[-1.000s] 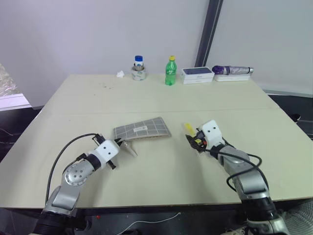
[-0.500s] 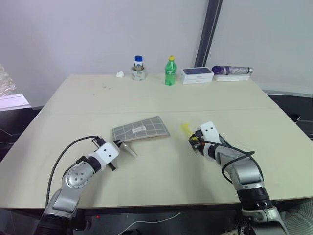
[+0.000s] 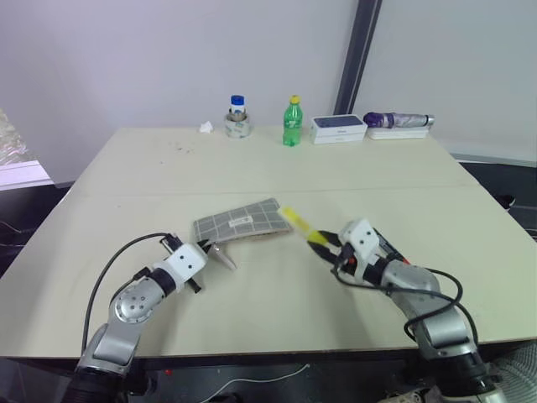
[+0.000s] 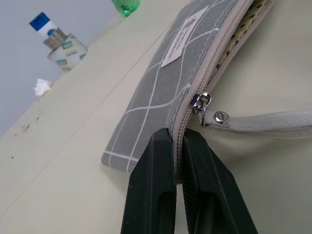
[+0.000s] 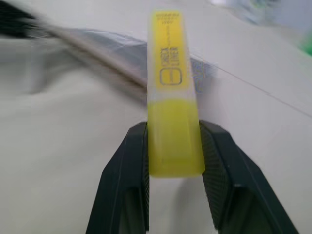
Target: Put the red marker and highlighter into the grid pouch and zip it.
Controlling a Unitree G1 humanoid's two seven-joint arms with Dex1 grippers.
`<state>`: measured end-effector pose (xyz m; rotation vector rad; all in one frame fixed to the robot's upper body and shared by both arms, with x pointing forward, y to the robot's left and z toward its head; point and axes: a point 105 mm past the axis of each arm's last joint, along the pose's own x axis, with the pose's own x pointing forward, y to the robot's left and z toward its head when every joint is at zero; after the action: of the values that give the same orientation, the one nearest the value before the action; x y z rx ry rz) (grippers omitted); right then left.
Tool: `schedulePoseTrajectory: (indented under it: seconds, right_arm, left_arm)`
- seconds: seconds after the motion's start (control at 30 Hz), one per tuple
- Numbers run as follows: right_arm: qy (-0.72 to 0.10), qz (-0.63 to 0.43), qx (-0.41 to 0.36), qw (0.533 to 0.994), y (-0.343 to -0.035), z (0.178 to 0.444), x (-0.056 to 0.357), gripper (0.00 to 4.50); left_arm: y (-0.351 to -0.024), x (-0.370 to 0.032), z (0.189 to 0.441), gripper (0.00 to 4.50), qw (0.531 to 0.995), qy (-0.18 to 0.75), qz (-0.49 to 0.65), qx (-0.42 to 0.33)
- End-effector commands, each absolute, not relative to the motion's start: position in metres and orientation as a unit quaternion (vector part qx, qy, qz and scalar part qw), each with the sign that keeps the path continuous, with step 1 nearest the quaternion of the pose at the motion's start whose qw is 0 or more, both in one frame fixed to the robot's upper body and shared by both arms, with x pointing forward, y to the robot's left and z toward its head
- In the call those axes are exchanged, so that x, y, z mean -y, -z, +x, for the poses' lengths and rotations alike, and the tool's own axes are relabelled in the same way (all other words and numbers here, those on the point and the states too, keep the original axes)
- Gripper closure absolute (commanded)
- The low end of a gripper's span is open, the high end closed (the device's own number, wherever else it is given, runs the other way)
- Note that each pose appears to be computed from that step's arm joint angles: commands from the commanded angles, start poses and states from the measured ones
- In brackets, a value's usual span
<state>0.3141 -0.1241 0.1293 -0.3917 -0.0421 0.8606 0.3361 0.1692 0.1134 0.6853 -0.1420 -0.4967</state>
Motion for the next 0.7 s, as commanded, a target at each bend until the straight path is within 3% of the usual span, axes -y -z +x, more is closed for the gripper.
schedulePoseTrajectory:
  seconds: [0.03,0.37,0.5,0.7]
  right_arm:
    - [-0.432,-0.215,0.040,0.875,-0.136,0.309,0.127,3.62]
    - [-0.409,-0.250,0.053,0.876,-0.133,0.330,0.125,3.62]
    - [-0.438,-0.214,0.099,0.867,-0.149,0.321,0.114,3.62]
    - [-0.453,-0.265,0.069,0.848,-0.130,0.317,0.119,3.62]
  left_arm:
    - [-0.132,-0.159,0.335,4.50,0.904,0.256,0.327,0.099]
    - [-0.145,-0.151,0.335,4.50,0.897,0.272,0.332,0.110]
    - [-0.143,-0.148,0.335,4.50,0.899,0.276,0.325,0.102]
    - [-0.144,-0.145,0.334,4.50,0.895,0.280,0.332,0.106]
